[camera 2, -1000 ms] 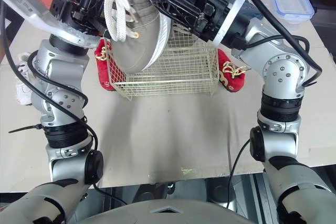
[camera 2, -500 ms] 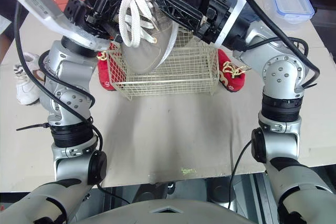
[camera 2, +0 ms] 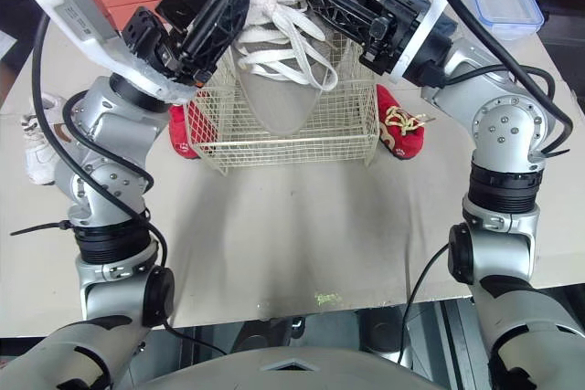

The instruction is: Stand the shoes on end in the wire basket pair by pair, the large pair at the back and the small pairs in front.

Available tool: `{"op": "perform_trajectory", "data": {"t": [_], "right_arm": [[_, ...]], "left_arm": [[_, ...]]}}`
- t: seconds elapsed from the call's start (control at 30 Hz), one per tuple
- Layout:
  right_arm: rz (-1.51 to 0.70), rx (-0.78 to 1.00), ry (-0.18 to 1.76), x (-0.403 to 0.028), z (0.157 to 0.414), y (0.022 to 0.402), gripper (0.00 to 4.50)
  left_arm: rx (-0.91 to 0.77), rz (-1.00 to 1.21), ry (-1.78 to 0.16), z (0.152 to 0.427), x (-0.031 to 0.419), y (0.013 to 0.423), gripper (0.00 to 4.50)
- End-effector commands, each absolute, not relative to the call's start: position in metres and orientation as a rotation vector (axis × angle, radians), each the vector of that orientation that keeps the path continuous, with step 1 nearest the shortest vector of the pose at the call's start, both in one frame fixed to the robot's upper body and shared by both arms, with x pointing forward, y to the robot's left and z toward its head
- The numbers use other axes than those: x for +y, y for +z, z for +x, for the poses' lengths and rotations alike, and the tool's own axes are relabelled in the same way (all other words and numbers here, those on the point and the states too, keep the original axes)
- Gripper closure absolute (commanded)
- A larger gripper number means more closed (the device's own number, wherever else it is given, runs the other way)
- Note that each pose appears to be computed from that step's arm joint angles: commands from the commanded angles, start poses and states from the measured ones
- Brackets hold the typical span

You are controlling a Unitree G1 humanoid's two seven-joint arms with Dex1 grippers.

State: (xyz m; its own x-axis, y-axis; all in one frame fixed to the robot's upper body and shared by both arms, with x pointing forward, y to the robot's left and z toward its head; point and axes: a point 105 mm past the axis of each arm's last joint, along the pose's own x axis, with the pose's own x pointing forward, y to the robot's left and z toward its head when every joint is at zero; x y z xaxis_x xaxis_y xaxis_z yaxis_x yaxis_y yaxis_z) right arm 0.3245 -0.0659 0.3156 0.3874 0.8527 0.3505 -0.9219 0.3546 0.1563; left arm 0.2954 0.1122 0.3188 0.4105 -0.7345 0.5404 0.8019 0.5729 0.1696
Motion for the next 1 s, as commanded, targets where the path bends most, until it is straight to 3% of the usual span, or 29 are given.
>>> {"op": "perform_trajectory", "data": {"t": [0.03, 0.2, 0.6, 0.8, 0.9, 1.0], "right_arm": [[0.245, -0.352, 1.203, -0.046, 0.313, 0.338, 3.3], [0.166, -0.399, 1.241, -0.036, 0.309, 0.342, 3.3], [0.161, -0.445, 1.298, -0.03, 0.297, 0.342, 3.3], [0.163, -0.443, 1.293, -0.03, 0.298, 0.342, 3.3], [0.166, -0.442, 1.294, -0.03, 0.299, 0.342, 3.3], [0.173, -0.435, 1.296, -0.029, 0.299, 0.342, 3.3]], "left_arm": [[-0.611, -0.065, -1.066, 0.275, 0.123, 0.331, 0.05], [-0.585, -0.081, -1.089, 0.271, 0.136, 0.346, 0.05], [-0.527, -0.012, -1.065, 0.287, 0.127, 0.33, 0.05], [-0.551, -0.009, -1.073, 0.283, 0.129, 0.331, 2.59], [-0.567, -0.011, -1.053, 0.283, 0.133, 0.333, 3.45], [-0.582, -0.006, -1.032, 0.283, 0.134, 0.334, 3.85]]}}
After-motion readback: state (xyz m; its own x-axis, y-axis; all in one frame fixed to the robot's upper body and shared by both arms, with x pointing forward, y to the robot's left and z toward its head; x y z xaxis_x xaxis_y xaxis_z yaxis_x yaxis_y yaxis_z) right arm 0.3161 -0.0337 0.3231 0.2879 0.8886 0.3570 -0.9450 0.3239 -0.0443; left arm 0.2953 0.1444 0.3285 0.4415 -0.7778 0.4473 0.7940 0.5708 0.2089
